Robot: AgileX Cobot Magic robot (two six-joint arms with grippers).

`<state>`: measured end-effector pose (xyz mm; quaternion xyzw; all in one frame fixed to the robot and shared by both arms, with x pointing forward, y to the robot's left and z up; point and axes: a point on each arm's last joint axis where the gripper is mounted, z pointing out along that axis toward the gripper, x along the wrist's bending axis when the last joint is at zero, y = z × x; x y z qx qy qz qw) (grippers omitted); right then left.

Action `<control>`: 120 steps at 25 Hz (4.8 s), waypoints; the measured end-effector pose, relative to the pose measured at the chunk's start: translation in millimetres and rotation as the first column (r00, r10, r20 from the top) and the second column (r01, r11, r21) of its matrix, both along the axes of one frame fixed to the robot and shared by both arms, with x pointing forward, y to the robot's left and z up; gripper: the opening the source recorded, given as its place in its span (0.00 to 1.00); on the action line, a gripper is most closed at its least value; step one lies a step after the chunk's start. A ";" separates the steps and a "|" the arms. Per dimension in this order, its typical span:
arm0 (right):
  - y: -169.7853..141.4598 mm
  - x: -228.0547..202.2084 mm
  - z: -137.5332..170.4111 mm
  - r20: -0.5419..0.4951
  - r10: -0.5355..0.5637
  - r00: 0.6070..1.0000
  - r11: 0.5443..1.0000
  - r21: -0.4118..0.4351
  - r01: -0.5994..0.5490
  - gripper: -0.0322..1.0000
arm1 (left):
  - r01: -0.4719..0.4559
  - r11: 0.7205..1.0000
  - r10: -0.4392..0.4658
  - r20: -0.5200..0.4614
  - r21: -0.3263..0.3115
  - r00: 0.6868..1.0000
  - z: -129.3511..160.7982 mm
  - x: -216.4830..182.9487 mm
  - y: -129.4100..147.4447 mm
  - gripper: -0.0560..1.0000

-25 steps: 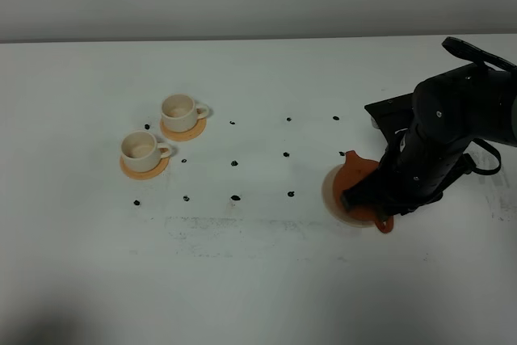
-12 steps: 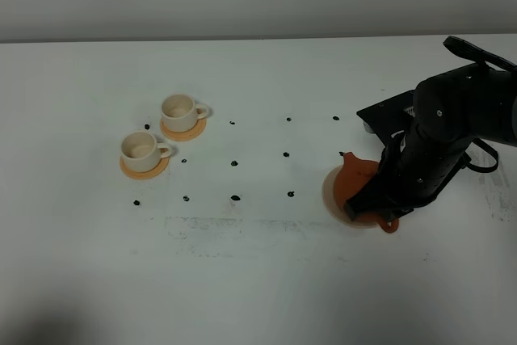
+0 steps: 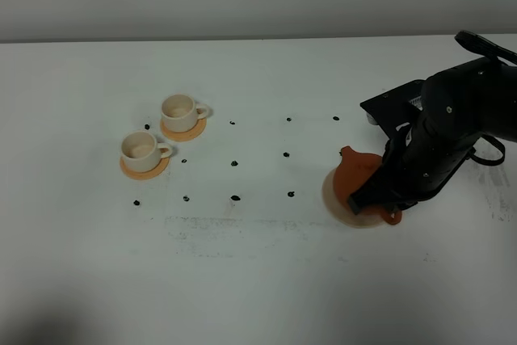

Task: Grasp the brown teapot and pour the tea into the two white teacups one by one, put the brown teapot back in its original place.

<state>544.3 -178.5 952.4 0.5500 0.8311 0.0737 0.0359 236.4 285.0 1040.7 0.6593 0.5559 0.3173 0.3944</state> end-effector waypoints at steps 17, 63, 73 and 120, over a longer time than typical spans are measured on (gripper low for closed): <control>50.7 -5.2 27.9 0.209 0.143 0.967 0.985 0.064 -0.159 0.12 | 0.000 1.000 0.000 0.000 0.000 1.000 0.0 0.0 0.0 0.53; 168.0 30.0 40.8 0.301 0.345 0.889 0.932 0.006 -0.364 0.12 | -0.120 0.973 0.121 0.009 0.196 0.993 -1.1 0.4 18.5 0.53; 167.7 32.7 38.7 0.318 0.356 0.879 0.929 -0.017 -0.370 0.12 | -0.121 0.973 0.121 0.009 0.197 0.993 -1.1 0.4 18.6 0.53; 191.0 54.6 17.8 0.257 0.445 0.858 0.892 -0.218 -0.397 0.12 | -0.121 0.973 0.121 0.009 0.197 0.993 -1.1 0.4 18.6 0.53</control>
